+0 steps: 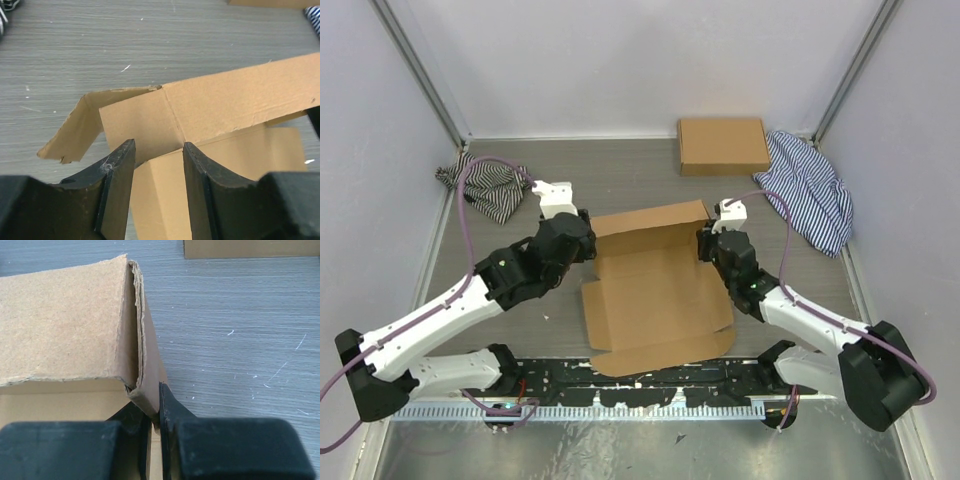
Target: Fold the paper box
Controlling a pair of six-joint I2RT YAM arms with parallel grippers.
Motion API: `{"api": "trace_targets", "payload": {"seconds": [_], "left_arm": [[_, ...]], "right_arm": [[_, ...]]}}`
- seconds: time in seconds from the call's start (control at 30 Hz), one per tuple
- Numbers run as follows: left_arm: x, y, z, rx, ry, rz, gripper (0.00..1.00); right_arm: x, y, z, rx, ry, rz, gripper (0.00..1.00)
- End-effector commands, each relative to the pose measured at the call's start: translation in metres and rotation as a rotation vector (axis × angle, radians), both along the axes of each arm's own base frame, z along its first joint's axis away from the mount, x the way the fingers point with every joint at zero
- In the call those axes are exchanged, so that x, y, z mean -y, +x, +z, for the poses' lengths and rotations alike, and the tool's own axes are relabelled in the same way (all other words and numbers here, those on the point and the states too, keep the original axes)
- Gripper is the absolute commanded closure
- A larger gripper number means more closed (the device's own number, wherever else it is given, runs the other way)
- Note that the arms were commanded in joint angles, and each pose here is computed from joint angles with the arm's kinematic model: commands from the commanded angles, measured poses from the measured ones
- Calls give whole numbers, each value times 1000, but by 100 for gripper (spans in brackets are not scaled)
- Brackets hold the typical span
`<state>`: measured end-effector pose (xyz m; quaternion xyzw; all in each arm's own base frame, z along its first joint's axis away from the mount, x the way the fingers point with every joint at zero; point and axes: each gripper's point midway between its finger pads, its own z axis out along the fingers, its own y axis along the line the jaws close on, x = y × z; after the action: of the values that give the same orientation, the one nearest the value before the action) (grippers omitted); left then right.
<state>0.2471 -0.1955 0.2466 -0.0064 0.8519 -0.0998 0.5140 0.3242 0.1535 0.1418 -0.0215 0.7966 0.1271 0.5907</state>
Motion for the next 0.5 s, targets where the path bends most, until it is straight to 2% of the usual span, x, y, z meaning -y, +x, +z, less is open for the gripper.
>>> {"api": "trace_targets", "payload": {"seconds": [0.0, 0.3, 0.47], "left_arm": [[18, 10, 17, 19, -185, 5, 50], [16, 17, 30, 2, -330, 25, 47], [21, 23, 13, -57, -297, 36, 48]], "right_arm": [[4, 4, 31, 76, 77, -52, 99], [7, 2, 36, 80, 81, -63, 99], [6, 0, 39, 86, 82, -53, 99]]}}
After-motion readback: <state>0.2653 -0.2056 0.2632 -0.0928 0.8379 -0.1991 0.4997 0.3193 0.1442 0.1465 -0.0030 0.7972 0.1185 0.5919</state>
